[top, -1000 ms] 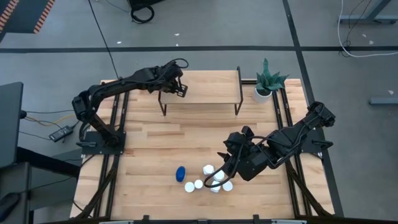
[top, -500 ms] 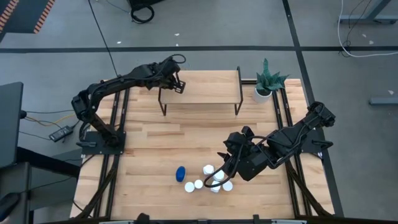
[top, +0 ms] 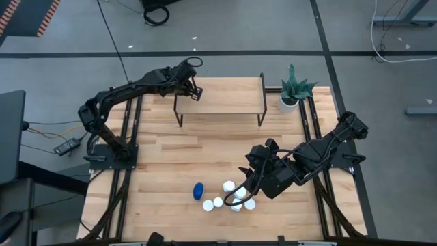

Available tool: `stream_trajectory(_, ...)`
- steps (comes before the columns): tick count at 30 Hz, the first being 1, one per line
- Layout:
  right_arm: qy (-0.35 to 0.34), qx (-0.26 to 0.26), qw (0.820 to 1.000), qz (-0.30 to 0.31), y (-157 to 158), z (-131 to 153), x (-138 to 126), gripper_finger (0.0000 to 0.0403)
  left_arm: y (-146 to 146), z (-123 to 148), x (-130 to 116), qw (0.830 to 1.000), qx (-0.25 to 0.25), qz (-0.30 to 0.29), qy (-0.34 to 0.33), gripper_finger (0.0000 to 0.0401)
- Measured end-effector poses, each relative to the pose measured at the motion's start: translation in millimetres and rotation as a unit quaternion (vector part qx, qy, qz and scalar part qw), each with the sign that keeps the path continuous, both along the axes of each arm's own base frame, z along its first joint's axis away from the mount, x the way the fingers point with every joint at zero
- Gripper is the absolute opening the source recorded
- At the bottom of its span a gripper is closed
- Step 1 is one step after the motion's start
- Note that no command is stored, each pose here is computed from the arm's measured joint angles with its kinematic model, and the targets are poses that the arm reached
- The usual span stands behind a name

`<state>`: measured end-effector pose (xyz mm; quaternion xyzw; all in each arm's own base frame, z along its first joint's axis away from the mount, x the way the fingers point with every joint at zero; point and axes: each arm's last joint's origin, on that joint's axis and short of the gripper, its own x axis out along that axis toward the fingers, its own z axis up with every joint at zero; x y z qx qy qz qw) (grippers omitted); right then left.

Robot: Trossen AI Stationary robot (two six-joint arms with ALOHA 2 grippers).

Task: Pick and place medicine bottles onto shelf by color
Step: Put the top orange bottle on the shelf, then put the blue bottle on the shelf

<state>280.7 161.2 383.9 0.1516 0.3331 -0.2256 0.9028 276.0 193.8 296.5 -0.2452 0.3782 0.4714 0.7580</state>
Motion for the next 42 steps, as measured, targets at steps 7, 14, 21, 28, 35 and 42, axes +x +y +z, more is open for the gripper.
stream_trajectory(7,-0.002,0.005,1.0,-0.006,-0.3,0.0,0.2,0.0239,-9.0,-0.1,-3.2,0.999,-0.024,-0.009,0.019,0.001)
stream_trajectory(14,-0.002,0.001,1.0,-0.008,-2.4,0.1,1.3,0.0239,-5.9,-0.6,-9.1,0.999,-0.016,0.009,0.042,0.0004)
stream_trajectory(21,-0.004,0.005,1.0,-0.012,-2.5,0.1,1.3,0.0239,-0.2,1.1,-9.4,0.999,-0.005,0.017,0.027,0.0013)
stream_trajectory(28,-0.004,0.006,1.0,-0.012,-2.3,0.1,1.3,0.0239,2.6,3.2,-5.0,1.0,0.01,0.017,0.004,0.0005)
stream_trajectory(35,-0.006,0.011,1.0,-0.016,-2.3,0.1,1.3,0.0239,3.6,1.2,-6.1,1.0,0.006,0.014,0.012,0.0008)
stream_trajectory(42,-0.005,0.011,1.0,-0.015,-2.3,0.1,1.3,0.0239,-21.1,11.2,-13.9,0.998,-0.046,-0.025,0.017,0.0007)
